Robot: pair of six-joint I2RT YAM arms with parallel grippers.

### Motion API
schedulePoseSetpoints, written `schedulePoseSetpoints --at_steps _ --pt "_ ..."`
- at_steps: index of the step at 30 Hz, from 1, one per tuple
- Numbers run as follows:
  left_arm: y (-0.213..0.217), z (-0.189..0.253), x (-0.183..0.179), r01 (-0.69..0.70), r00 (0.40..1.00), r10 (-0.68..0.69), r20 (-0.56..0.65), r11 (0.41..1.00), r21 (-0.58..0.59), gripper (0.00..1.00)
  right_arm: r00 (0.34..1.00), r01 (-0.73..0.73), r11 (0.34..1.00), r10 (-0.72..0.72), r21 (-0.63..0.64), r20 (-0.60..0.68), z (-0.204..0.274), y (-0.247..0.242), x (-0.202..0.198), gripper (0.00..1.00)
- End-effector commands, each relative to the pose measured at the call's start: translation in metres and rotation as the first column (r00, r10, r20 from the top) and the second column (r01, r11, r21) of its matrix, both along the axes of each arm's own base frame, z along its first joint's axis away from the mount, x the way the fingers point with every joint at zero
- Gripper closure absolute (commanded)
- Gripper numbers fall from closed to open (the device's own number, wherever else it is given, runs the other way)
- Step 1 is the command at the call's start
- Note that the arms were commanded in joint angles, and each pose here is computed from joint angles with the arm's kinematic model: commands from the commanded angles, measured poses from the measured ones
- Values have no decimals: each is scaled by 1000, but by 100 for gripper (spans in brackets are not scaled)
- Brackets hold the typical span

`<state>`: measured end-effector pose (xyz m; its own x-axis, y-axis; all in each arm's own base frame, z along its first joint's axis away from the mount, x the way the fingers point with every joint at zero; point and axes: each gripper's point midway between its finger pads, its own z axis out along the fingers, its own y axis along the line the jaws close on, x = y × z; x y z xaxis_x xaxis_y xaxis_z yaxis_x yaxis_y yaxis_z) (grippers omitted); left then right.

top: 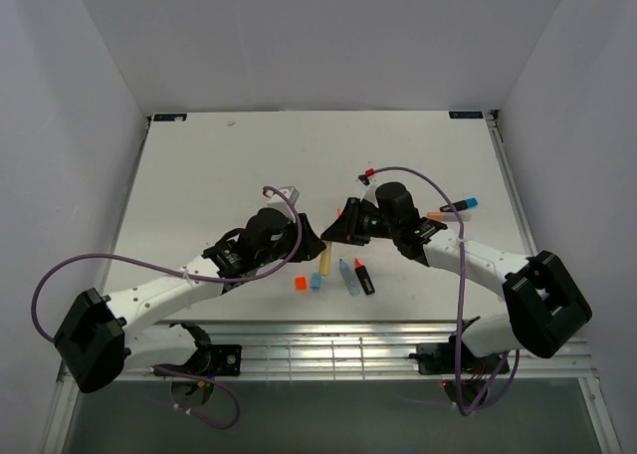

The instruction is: Open the pen caps

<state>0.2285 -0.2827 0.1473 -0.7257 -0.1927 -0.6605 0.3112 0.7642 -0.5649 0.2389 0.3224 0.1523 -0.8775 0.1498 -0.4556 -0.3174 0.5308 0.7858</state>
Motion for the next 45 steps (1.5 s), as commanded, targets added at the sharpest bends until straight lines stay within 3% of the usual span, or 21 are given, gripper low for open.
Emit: schedulePoseSetpoints --at_steps 1,4,5,6,8,13,17,22,29,34,45 --pt "8 10 4 3 1000 -4 5 1000 29 49 999 -22 1000 21 17 36 5 -4 -4 92" --pt "8 12 5 8 1000 -9 25 999 37 48 999 -22 1000 21 15 37 3 -6 -3 92" --pt "8 12 4 17 999 -18 33 999 41 19 999 -21 1000 21 16 37 3 -7 -3 92" --pt "10 11 2 42 997 -45 59 997 58 2 999 -18 1000 18 16 37 3 -8 -3 92" --pt "4 23 -4 122 984 -125 125 992 31 2 999 -12 1000 12 17 42 4 -12 -1 92" --pt "6 35 -14 149 980 -148 132 989 0 2 999 -2 1000 1 15 43 1 -19 0 92" --pt "-5 38 -28 253 961 -249 124 967 -21 4 999 -8 1000 7 23 41 2 -25 1 92" --pt "-20 40 -61 456 886 -438 153 883 -113 7 989 -92 990 79 106 127 31 -23 -2 92" --pt "-24 30 -62 513 858 -497 129 831 -213 12 956 -254 944 211 212 205 66 -18 -26 92" --pt "-33 36 -61 538 843 -519 142 802 -260 15 952 -272 932 223 241 209 69 -16 -30 92" --pt "-40 45 -70 566 821 -548 158 749 -345 44 957 -255 920 196 298 213 69 -13 -26 92"
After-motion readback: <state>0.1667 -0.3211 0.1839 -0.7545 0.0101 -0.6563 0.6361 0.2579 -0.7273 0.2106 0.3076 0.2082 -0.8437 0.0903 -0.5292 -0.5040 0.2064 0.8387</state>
